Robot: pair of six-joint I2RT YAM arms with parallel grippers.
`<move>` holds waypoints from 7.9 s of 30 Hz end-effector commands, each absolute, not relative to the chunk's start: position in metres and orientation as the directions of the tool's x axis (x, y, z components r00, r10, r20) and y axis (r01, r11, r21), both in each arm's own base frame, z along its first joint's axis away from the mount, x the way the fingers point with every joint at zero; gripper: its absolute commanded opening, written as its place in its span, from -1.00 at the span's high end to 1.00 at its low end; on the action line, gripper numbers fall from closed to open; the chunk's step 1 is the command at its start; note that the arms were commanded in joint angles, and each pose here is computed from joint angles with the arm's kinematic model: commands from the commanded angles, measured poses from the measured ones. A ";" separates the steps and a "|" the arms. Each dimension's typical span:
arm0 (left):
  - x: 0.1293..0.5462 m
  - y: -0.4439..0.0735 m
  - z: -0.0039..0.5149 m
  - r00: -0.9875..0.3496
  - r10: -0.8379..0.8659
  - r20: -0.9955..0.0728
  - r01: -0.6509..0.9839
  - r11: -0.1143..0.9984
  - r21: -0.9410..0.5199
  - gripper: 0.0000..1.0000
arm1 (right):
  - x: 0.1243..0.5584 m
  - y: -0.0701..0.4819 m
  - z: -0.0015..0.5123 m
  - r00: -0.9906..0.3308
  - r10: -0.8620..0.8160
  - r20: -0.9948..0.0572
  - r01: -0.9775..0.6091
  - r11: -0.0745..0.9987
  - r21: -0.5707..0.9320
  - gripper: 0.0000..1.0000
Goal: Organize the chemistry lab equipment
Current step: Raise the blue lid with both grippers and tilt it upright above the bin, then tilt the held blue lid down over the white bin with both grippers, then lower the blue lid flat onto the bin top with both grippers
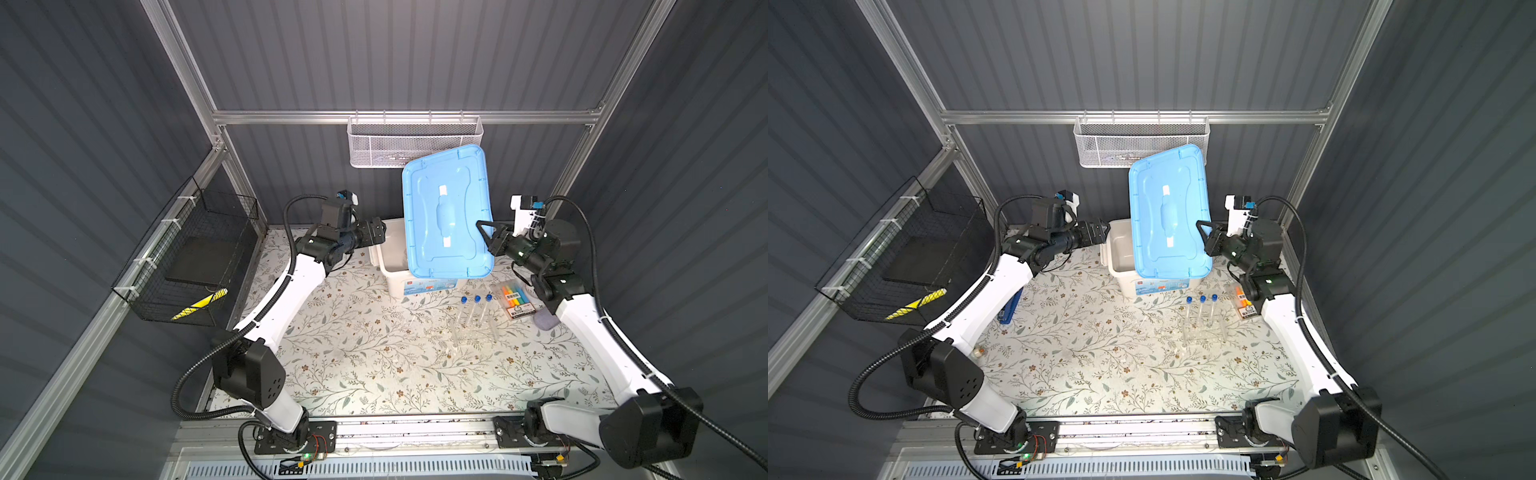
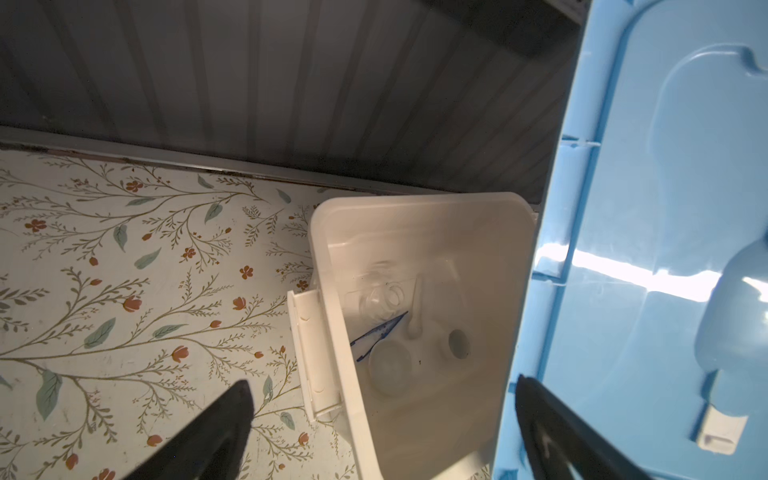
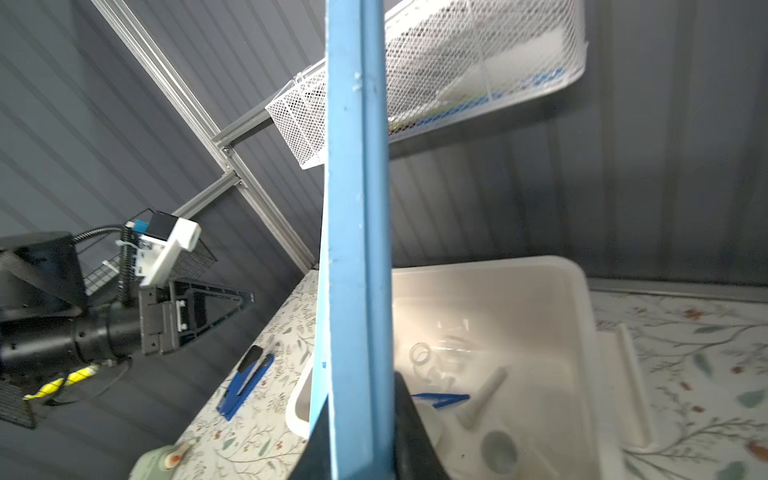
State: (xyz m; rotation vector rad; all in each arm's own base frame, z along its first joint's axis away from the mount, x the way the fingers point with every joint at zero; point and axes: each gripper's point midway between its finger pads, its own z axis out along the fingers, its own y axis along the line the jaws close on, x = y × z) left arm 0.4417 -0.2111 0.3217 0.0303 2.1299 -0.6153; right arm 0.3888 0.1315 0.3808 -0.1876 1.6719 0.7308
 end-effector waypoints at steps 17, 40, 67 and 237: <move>0.452 -0.255 0.445 -0.630 -0.367 -0.685 0.504 0.478 -0.719 -0.99 | 0.376 0.146 0.412 0.216 -0.564 -0.797 -0.241 0.760 -0.603 0.80; 0.453 -0.265 0.405 -0.802 -0.392 -0.452 0.374 0.262 -0.890 -0.95 | 0.391 0.192 0.380 0.293 -0.823 -0.486 -0.052 0.494 -0.868 0.79; 0.450 -0.271 0.373 -0.838 -0.355 -0.414 0.344 0.245 -0.906 -0.31 | 0.377 0.224 0.349 0.378 -0.870 -0.316 -0.004 0.340 -0.941 0.71; 0.395 -0.261 0.243 -0.547 -0.732 -0.406 0.044 0.459 -0.887 0.09 | 0.462 0.083 0.200 -0.698 0.123 -0.705 -0.328 0.820 0.468 -0.25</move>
